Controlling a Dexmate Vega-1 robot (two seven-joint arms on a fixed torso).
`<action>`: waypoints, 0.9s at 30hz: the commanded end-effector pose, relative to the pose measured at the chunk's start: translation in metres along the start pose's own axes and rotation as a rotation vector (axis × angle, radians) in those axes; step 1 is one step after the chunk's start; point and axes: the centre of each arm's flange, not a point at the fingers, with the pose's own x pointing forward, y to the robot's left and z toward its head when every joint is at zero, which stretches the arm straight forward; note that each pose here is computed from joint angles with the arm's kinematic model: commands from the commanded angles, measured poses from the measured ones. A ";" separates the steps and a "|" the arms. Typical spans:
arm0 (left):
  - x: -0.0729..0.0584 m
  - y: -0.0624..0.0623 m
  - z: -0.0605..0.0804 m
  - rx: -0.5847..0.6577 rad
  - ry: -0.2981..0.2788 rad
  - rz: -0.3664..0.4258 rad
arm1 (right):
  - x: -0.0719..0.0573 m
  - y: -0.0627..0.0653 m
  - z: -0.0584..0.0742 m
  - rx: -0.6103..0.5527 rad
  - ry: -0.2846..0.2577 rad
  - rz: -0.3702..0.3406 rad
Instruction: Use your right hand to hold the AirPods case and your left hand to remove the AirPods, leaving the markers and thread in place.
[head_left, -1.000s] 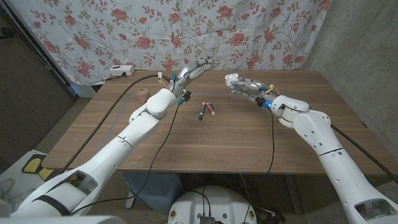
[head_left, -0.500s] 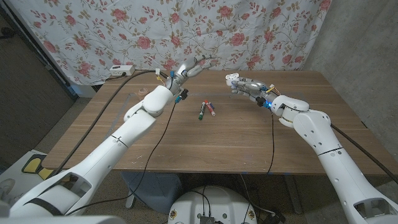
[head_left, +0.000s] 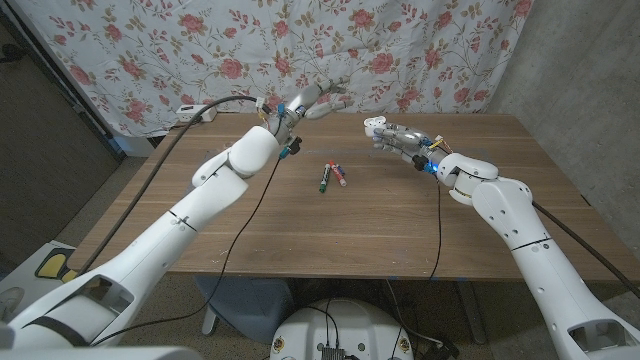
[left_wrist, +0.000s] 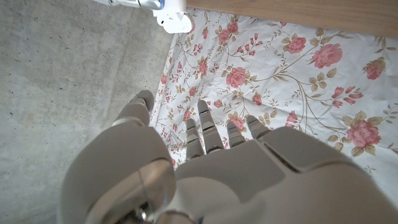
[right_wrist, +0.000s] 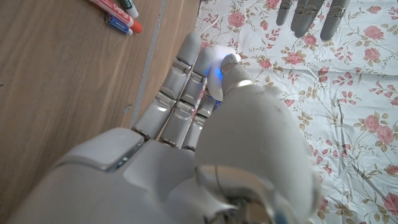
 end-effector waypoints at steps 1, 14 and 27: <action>-0.003 0.020 0.040 0.287 0.069 0.001 | -0.002 -0.004 0.000 0.017 -0.011 0.004; -0.005 0.026 0.049 0.332 0.007 0.063 | 0.000 -0.007 -0.001 0.020 -0.007 0.012; 0.012 0.042 0.065 0.441 0.038 -0.086 | -0.001 -0.008 -0.001 0.021 -0.012 0.014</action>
